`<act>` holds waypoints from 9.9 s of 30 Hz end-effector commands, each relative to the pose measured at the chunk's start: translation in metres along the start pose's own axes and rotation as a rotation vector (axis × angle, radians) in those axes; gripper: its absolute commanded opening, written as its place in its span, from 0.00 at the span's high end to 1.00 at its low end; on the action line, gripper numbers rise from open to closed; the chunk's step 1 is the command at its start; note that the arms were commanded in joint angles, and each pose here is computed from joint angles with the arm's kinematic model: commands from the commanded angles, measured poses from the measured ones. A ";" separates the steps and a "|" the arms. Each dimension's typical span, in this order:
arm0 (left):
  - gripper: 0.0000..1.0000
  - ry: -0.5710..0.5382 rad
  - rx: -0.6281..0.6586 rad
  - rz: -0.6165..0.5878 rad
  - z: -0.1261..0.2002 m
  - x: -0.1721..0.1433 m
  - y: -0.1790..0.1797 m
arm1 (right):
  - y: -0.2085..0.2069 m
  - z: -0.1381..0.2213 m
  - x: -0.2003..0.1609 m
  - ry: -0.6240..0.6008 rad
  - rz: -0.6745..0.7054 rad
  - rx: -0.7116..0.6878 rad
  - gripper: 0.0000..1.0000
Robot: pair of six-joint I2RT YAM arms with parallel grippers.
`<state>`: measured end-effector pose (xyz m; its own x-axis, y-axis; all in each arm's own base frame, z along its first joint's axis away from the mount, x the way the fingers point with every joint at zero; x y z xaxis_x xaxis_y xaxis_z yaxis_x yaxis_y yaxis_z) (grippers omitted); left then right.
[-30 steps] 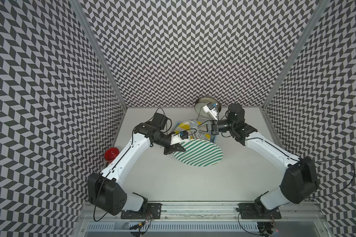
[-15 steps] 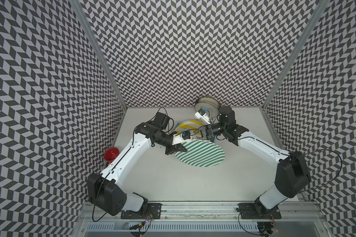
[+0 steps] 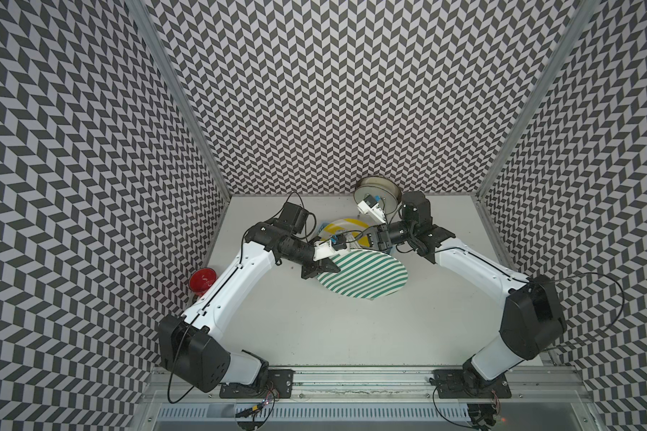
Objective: Wipe the wet plate dry
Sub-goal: Wipe the plate with towel, then place the towel at the center of the board, then place the plate at the center of the board.
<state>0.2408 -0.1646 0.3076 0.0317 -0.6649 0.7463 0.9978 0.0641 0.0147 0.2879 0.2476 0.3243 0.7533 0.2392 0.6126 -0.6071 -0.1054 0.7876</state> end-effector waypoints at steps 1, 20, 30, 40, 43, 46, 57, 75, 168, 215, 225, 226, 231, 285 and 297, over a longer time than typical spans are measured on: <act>1.00 -0.074 0.098 -0.010 0.019 0.018 0.017 | 0.024 0.011 -0.002 0.002 0.066 0.039 1.00; 1.00 -0.120 0.199 0.047 0.054 0.014 0.047 | 0.041 0.050 -0.003 -0.108 0.112 -0.032 1.00; 1.00 -0.144 0.232 0.073 0.068 0.008 0.056 | 0.051 0.061 -0.003 -0.147 0.149 -0.051 1.00; 1.00 -0.221 0.201 0.135 0.081 0.008 0.063 | 0.049 0.066 -0.007 -0.170 0.152 -0.069 1.00; 1.00 -0.260 0.158 0.159 0.082 0.012 0.061 | 0.044 0.066 -0.009 -0.174 0.141 -0.075 1.00; 1.00 -0.288 0.124 0.183 0.083 0.015 0.058 | 0.039 0.065 -0.011 -0.175 0.134 -0.077 1.00; 1.00 -0.347 0.089 0.296 0.081 0.013 0.063 | 0.037 0.066 -0.016 -0.189 0.149 -0.077 1.00; 1.00 -0.494 0.084 0.584 0.070 -0.001 0.091 | 0.055 0.070 -0.020 -0.325 0.217 -0.097 1.00; 1.00 -0.739 -0.004 1.135 0.059 0.023 0.107 | 0.111 -0.044 -0.022 -0.963 0.754 -0.403 1.00; 1.00 -0.565 -0.072 0.609 0.058 -0.015 0.070 | 0.062 0.089 -0.087 -0.554 0.272 -0.721 0.28; 1.00 -0.526 -0.244 0.541 0.041 -0.013 0.037 | 0.053 0.091 -0.068 -0.528 0.326 -0.620 0.29; 1.00 -0.523 -0.256 0.539 0.039 -0.012 0.035 | 0.052 0.090 -0.068 -0.524 0.330 -0.603 0.30; 1.00 -0.507 -0.294 0.514 0.033 -0.006 0.026 | 0.052 0.085 -0.066 -0.501 0.354 -0.532 0.39; 0.00 -0.302 0.636 0.895 0.055 -0.134 0.112 | -0.169 0.334 -0.129 -1.327 -0.626 -1.090 0.96; 0.00 -0.308 0.635 0.904 0.054 -0.134 0.111 | -0.181 0.331 -0.154 -1.235 -0.758 -1.182 0.42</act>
<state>0.3435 -0.0285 0.2447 0.6310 0.0096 0.7757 0.3932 0.8580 -0.3304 0.3704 -0.0877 0.0962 0.3194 -0.9102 0.2638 0.4858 0.3963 0.7791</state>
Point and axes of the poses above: each gripper's point midway between its finger pads, its own z axis back along the fingers, its own y axis along the line the jaws close on, x = y × z, the point moved 9 cm from there along z, back along the fingers, and after that the axes turned 3 degrees about z, right-handed, at the moved point
